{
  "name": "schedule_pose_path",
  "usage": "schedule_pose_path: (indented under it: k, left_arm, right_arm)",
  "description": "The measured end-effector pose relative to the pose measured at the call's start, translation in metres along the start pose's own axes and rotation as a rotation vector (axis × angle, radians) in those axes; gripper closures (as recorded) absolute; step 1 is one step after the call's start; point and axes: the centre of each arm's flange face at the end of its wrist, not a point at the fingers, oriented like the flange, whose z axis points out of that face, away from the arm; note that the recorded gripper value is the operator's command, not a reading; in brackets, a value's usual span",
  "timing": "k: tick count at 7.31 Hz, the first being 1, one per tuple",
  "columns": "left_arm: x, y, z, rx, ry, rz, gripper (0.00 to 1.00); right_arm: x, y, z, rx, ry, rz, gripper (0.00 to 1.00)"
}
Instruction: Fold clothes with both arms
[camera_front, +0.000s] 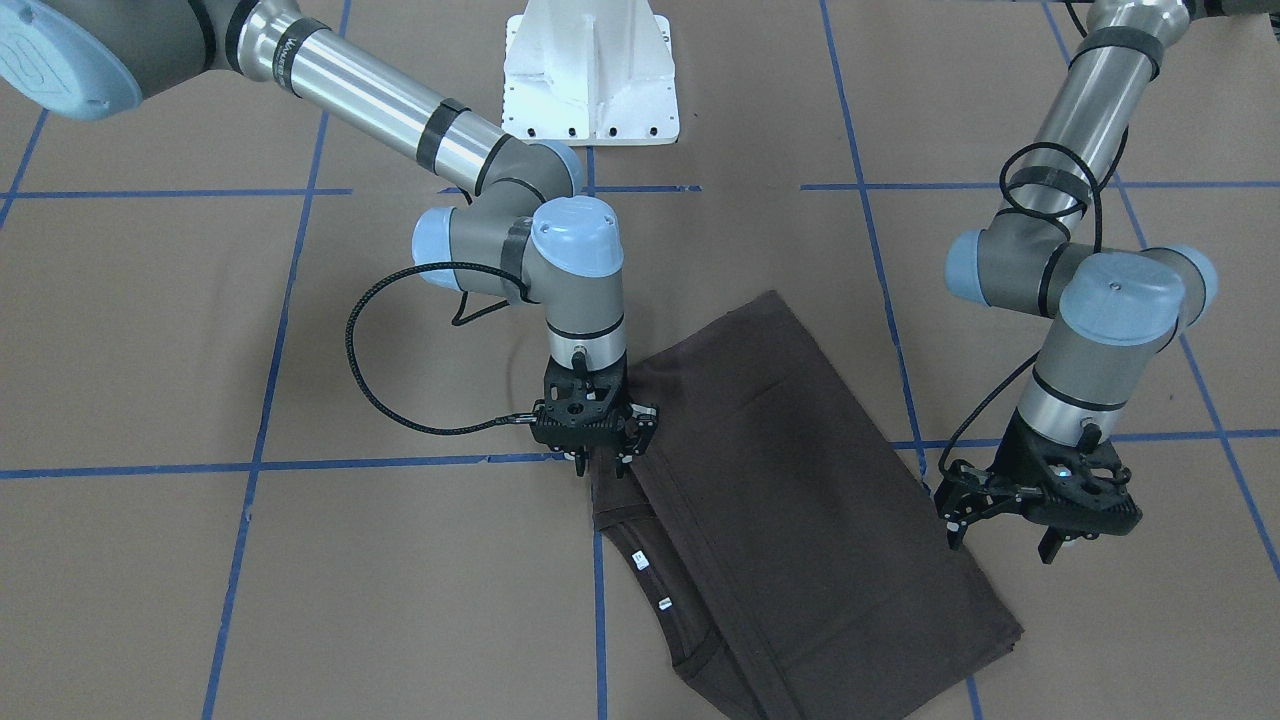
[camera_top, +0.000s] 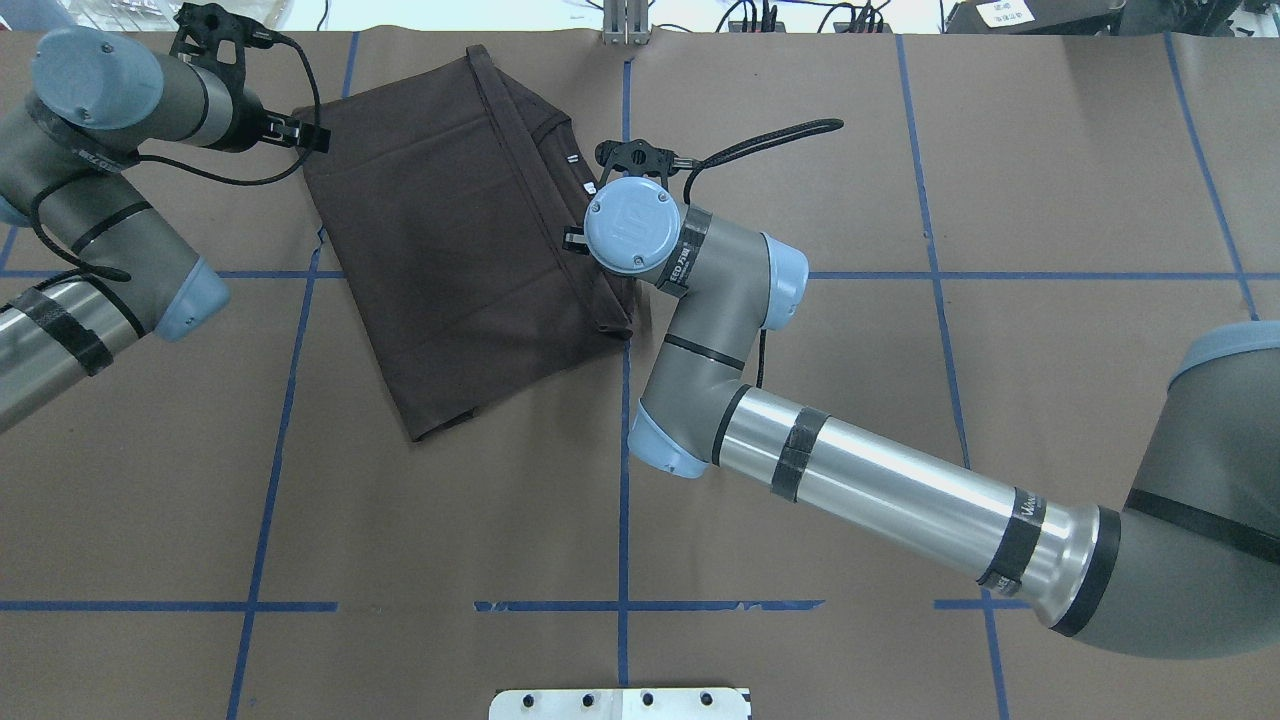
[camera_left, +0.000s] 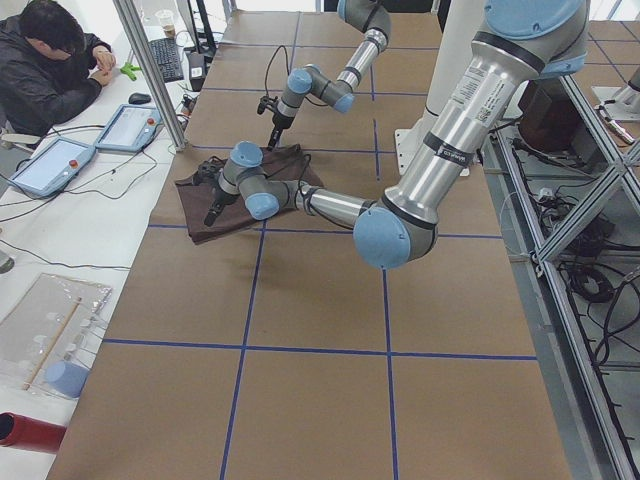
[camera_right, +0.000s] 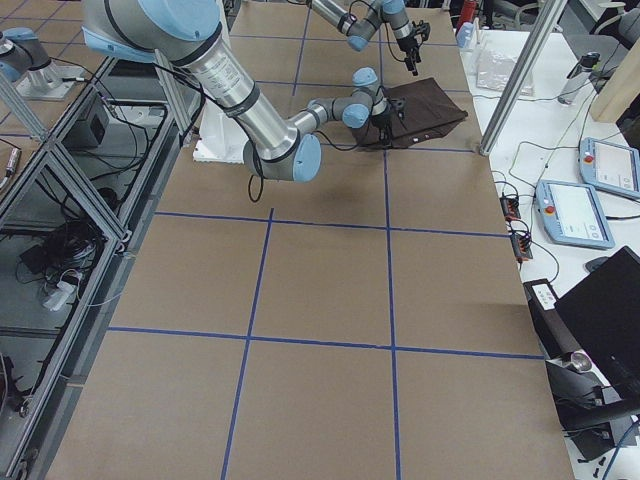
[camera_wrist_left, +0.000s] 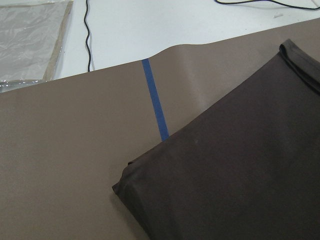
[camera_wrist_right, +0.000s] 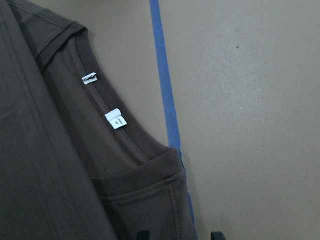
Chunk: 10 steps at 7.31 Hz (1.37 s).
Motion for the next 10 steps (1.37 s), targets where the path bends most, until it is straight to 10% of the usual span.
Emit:
schedule_pose_path:
  k: [3, 7, 10]
  left_arm:
    - [-0.0011, 0.0011, 0.0009, -0.002, -0.002, 0.000, 0.00]
    - [-0.0015, 0.0014, 0.0011, -0.003, -0.002, 0.000, 0.00]
    - [-0.0011, 0.0011, 0.0006, -0.002, -0.001, -0.001, 0.00]
  right_arm:
    - [-0.0002, 0.0023, 0.0046, 0.008, 0.012, -0.004, 0.57]
    - [-0.0017, 0.0030, 0.0050, 0.012, 0.014, -0.005, 1.00]
    - [-0.0006, 0.0026, 0.0066, 0.016, 0.019, -0.002, 1.00]
